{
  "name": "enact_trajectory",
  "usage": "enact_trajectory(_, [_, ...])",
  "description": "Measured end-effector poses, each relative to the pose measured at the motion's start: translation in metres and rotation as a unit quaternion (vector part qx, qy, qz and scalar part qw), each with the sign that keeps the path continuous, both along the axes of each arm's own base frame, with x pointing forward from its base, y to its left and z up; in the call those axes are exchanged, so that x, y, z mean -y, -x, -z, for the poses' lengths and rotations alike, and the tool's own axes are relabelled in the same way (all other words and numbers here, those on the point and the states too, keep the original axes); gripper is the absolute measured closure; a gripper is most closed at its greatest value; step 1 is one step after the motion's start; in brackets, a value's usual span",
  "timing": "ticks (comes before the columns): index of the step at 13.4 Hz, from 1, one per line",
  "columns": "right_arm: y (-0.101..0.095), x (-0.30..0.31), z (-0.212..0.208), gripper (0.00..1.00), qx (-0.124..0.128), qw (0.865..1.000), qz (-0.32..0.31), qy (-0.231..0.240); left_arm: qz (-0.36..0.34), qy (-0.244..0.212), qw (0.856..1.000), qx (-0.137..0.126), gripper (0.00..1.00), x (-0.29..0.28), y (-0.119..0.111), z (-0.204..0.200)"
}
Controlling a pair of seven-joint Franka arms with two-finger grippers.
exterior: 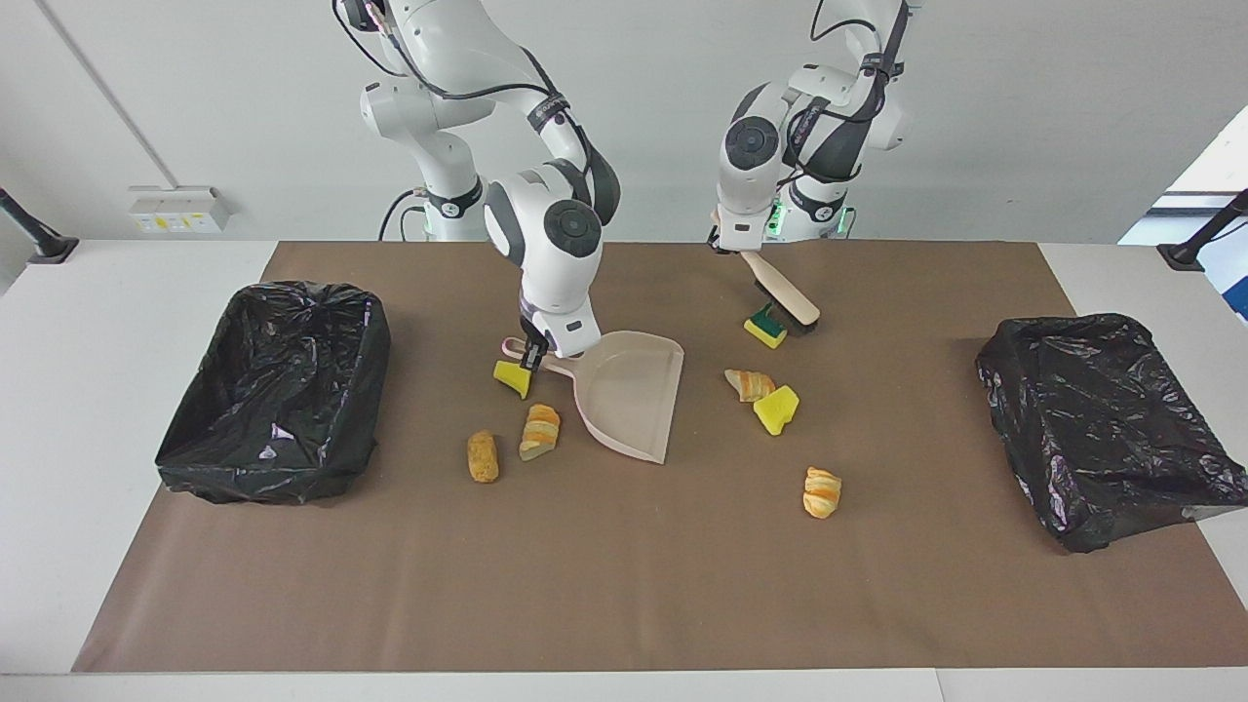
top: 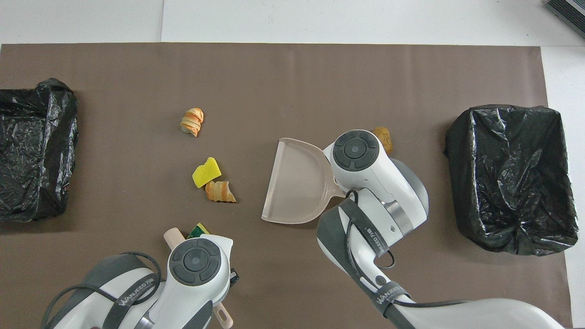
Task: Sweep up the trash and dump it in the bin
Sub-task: 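Sweep the bread and sponges toward the dustpan with the left gripper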
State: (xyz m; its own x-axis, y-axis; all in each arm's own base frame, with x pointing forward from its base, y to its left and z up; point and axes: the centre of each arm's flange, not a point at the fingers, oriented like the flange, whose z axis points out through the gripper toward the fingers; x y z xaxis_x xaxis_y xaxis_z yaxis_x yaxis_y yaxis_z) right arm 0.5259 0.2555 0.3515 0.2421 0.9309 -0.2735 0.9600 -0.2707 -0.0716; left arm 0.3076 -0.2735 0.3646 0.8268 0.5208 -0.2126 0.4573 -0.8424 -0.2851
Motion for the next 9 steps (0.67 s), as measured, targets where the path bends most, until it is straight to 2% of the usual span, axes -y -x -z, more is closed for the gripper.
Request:
enact_trajectory(3, [0.000,0.000,0.000,0.68,0.000,1.000,0.001,0.000,0.019,0.031,0.999,0.016,0.74,-0.003,-0.023,0.005])
enact_trajectory(6, [0.001,0.000,0.001,0.68,0.000,1.000,0.003,0.001,0.040,0.067,0.996,0.046,0.74,-0.008,-0.064,-0.001])
enact_trajectory(7, [0.001,0.000,0.001,0.68,-0.002,1.000,0.004,0.002,0.063,0.080,0.993,0.053,0.74,-0.005,-0.077,-0.004])
enact_trajectory(9, [0.004,-0.003,-0.001,0.68,-0.006,1.000,0.007,0.008,0.132,0.101,0.984,0.055,0.74,0.004,-0.087,-0.006])
